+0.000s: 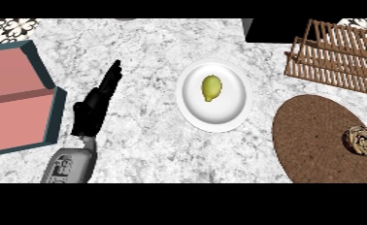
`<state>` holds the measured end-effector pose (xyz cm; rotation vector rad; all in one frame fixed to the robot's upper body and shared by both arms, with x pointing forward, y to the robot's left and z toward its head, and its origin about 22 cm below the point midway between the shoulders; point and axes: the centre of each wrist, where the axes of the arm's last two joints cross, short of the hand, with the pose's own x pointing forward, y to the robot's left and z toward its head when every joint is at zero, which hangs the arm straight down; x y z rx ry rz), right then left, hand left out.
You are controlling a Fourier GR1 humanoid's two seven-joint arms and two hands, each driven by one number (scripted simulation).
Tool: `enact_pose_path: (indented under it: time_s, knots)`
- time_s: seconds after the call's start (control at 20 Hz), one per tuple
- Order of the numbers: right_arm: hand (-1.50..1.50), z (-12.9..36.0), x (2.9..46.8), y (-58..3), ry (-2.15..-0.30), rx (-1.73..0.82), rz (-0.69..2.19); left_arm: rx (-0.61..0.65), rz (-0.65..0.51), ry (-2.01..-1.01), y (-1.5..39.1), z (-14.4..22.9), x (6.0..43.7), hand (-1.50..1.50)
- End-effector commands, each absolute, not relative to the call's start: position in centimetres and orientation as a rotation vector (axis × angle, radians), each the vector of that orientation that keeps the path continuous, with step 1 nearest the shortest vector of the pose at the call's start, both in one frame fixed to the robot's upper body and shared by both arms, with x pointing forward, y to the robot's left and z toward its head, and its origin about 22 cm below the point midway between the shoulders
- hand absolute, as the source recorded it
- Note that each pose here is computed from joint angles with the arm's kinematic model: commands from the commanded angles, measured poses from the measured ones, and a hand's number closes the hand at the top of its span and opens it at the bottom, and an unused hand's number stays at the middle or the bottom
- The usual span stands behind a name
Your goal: Pick the bell pepper from the placemat and place it in the tiered shelf
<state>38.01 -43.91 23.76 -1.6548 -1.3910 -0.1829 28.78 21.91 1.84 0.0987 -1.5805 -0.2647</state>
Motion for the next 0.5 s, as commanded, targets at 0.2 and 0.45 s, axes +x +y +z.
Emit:
enact_pose_path:
  time_s: [0.2, 0.45]
  knots:
    - [-1.5, 23.7, 36.9, -45.7, -1.362, -1.618, -0.321, 0.101, -0.258, -1.591, 20.9, 0.9, 28.1, 0.0]
    - [-1.5, 26.5, 36.9, -44.4, -1.46, -1.475, -0.377, 0.103, -0.272, -1.591, 22.3, 1.2, 28.5, 0.0]
